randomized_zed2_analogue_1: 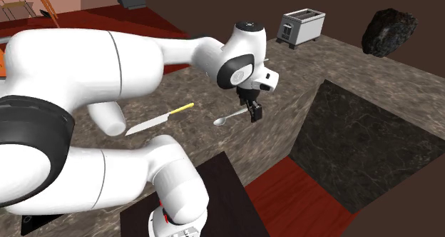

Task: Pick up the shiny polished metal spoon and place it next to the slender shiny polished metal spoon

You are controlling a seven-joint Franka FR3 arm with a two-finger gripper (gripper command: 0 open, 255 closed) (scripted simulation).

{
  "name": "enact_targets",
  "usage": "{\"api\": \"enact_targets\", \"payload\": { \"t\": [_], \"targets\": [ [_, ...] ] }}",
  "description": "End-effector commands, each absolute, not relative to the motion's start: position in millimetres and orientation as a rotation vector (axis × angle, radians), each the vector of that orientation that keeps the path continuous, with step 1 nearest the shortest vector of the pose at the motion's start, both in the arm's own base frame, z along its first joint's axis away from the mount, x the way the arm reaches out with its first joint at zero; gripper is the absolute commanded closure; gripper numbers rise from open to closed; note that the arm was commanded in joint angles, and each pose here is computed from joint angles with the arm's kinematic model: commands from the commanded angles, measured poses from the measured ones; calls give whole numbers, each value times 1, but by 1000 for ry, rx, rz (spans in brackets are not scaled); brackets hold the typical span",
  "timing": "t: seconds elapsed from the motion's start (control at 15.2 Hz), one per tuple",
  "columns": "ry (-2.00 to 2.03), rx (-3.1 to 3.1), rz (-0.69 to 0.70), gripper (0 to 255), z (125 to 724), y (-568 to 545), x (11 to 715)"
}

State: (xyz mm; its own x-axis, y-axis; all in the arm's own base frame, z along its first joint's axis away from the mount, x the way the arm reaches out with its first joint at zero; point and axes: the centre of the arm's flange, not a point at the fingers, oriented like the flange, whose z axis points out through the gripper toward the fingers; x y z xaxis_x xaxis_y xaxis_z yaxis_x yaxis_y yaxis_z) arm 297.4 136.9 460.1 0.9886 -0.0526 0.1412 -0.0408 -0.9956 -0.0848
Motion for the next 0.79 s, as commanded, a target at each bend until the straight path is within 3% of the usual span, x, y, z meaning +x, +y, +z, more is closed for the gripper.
{"api": "enact_targets", "payload": {
  "t": [0.0, 0.73],
  "targets": [
    [67, -3042, -243, 0, 446, 156, 294],
    [38, -3003, -341, 0, 367, 259, 287]
  ]
}}
